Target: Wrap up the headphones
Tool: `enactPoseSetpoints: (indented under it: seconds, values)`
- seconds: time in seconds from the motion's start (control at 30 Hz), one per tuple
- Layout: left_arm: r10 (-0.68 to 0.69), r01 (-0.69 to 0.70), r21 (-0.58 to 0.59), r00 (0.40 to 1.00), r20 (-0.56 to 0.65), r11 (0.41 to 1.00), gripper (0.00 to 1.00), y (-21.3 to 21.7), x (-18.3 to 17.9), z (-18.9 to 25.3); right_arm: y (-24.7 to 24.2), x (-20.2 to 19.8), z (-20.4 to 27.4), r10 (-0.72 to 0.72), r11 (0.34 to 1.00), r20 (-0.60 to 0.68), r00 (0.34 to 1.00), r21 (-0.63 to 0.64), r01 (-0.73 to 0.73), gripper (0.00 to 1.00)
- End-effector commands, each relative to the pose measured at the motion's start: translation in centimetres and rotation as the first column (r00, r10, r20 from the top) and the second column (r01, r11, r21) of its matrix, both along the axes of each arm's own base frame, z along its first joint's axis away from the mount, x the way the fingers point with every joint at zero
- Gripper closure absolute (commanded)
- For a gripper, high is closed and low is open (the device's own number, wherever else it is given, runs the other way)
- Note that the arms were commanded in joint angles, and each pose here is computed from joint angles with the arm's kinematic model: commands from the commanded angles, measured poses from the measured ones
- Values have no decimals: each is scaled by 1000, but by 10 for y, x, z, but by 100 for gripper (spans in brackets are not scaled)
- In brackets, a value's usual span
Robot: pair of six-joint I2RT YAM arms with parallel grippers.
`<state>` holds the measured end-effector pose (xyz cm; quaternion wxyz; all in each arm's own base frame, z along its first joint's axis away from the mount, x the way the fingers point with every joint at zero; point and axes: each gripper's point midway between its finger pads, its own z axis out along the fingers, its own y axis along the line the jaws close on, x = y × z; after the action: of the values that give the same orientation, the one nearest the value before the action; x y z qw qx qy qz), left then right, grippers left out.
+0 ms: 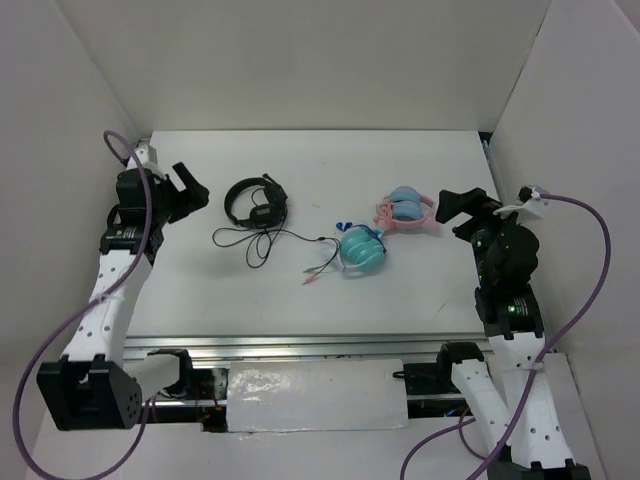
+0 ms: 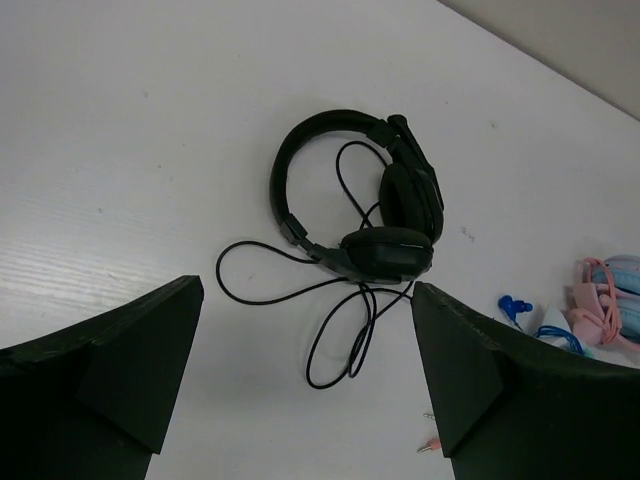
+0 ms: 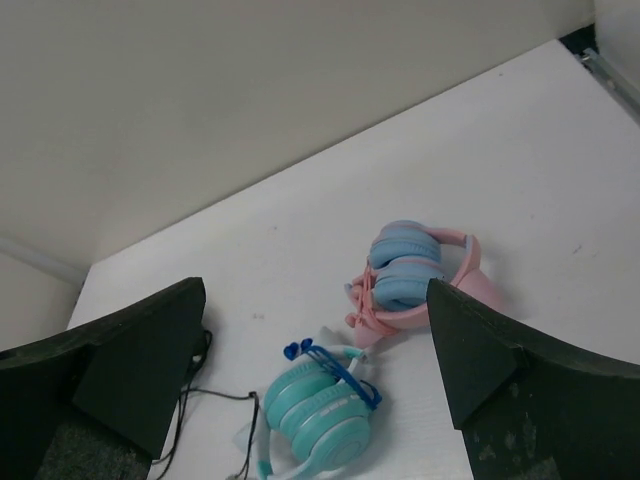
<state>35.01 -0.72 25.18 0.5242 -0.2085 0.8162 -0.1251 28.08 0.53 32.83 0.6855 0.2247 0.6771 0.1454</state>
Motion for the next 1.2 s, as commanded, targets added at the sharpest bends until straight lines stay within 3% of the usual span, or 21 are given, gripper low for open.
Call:
enactPoseSetpoints:
  seconds: [0.0,0.1,0.13,0.17,0.33,0.43,0.5,0.77,0.87,1.07,1.1,1.17]
  values:
    - [-103,100,48,993,63,994,1,-5,33,9,25,-2,12,150,987,37,988,-60,-147,0]
    - [-198,197,58,980,0,979,1,-9,66,-9,43,1,5,258,962,11,966,-95,-256,0]
    - [-208,212,51,975,-73,976,1,-8,78,-36,47,0,4,280,955,2,960,-98,-279,0]
    - [-234,238,60,970,-64,969,1,-10,89,-29,46,2,2,278,955,-9,961,-103,-277,0]
    - [-374,385,43,912,-167,922,1,-24,133,-73,45,8,-11,273,954,-79,959,-102,-280,0]
    - [-342,377,111,907,-246,919,1,-25,156,-102,45,12,-20,276,952,-111,955,-104,-287,0]
    - [-303,372,136,880,-365,918,1,-22,157,-137,45,13,-24,275,952,-121,954,-104,-287,0]
    - [-251,334,131,869,-425,933,1,-26,180,-177,45,19,-35,271,953,-143,952,-101,-287,0]
    - [-217,329,163,851,-479,930,6,-24,180,-192,44,22,-37,268,953,-157,950,-98,-285,0]
    - [-158,310,218,839,-521,926,28,-24,174,-210,42,24,-40,255,957,-161,953,-96,-272,0]
    - [-153,308,220,836,-528,926,37,-24,174,-212,42,24,-40,255,958,-161,953,-95,-272,0]
    - [-144,299,217,834,-532,929,47,-23,173,-213,42,22,-40,260,955,-157,953,-103,-277,0]
